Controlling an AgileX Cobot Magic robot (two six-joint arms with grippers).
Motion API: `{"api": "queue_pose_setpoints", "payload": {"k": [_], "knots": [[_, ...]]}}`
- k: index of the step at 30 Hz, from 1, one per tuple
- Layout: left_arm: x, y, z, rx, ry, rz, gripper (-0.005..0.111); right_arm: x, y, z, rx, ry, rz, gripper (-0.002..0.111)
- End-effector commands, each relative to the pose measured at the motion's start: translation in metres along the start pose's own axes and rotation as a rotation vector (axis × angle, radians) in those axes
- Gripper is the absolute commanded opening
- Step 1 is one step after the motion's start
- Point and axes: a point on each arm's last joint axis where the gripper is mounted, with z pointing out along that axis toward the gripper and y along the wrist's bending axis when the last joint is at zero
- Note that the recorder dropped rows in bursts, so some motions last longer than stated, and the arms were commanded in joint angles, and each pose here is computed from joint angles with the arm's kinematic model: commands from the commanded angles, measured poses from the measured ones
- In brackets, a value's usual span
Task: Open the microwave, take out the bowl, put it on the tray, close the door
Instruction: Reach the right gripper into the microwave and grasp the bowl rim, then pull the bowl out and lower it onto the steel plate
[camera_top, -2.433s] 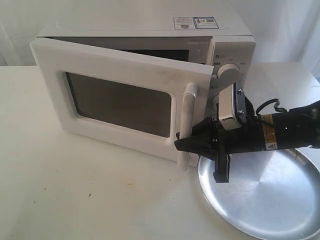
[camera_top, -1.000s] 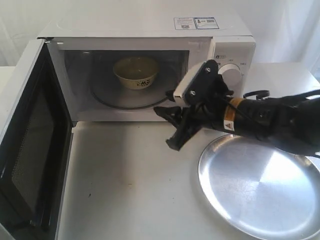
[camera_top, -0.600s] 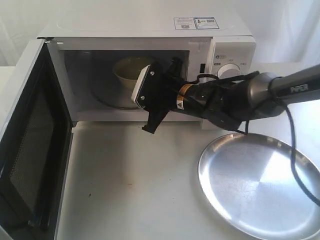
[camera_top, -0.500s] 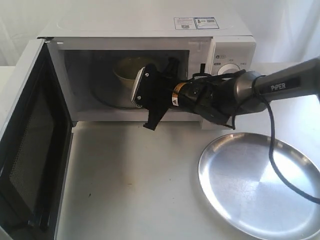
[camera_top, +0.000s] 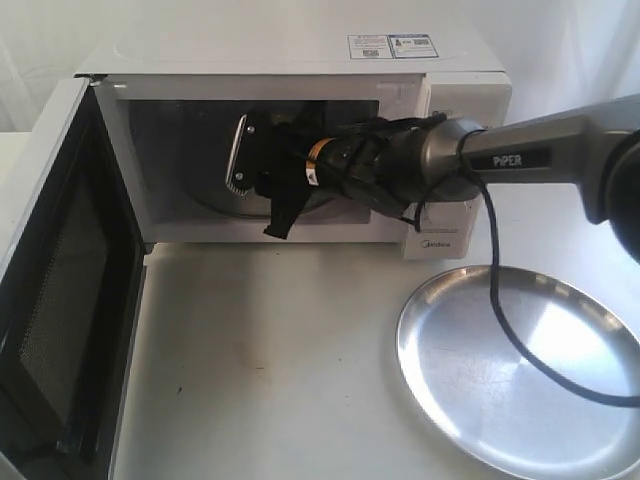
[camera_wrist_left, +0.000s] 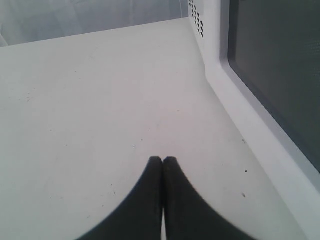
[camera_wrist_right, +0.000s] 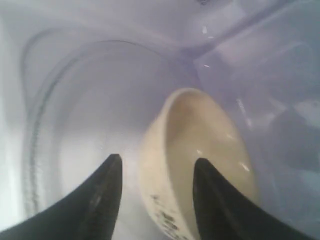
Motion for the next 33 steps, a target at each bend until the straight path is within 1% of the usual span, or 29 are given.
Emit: {"api": "queue_pose_setpoints", "payload": {"k": [1, 6, 11, 14, 17, 22, 23, 30, 33], "knots": [[0.001, 0.000, 0.000, 0.002, 0.001, -0.009, 0.000, -0.003, 0.009, 0.009, -0.024, 0.021, -0.007, 0.042], [0.001, 0.000, 0.000, 0.002, 0.001, -0.009, 0.000, -0.004, 0.008, 0.016, -0.022, 0.032, -0.007, 0.040], [0.001, 0.000, 0.000, 0.002, 0.001, -0.009, 0.000, -0.006, 0.005, 0.017, -0.014, 0.032, -0.001, 0.026], [0.001, 0.000, 0.000, 0.002, 0.001, -0.009, 0.000, -0.006, 0.005, 0.017, -0.014, 0.032, -0.001, 0.025], [0.001, 0.000, 0.000, 0.002, 0.001, -0.009, 0.000, -0.006, 0.004, 0.017, -0.013, 0.028, -0.001, 0.030], [0.001, 0.000, 0.000, 0.002, 0.001, -0.009, 0.000, -0.007, 0.004, 0.016, -0.012, 0.029, -0.002, 0.051], [0.001, 0.000, 0.000, 0.002, 0.001, -0.009, 0.000, -0.007, 0.004, 0.016, -0.011, 0.027, -0.002, 0.053], [0.001, 0.000, 0.000, 0.002, 0.001, -0.009, 0.000, -0.009, 0.003, 0.016, -0.006, 0.010, -0.019, 0.052], [0.001, 0.000, 0.000, 0.002, 0.001, -0.009, 0.000, -0.013, -0.003, 0.018, 0.015, -0.008, -0.024, 0.052]]}}
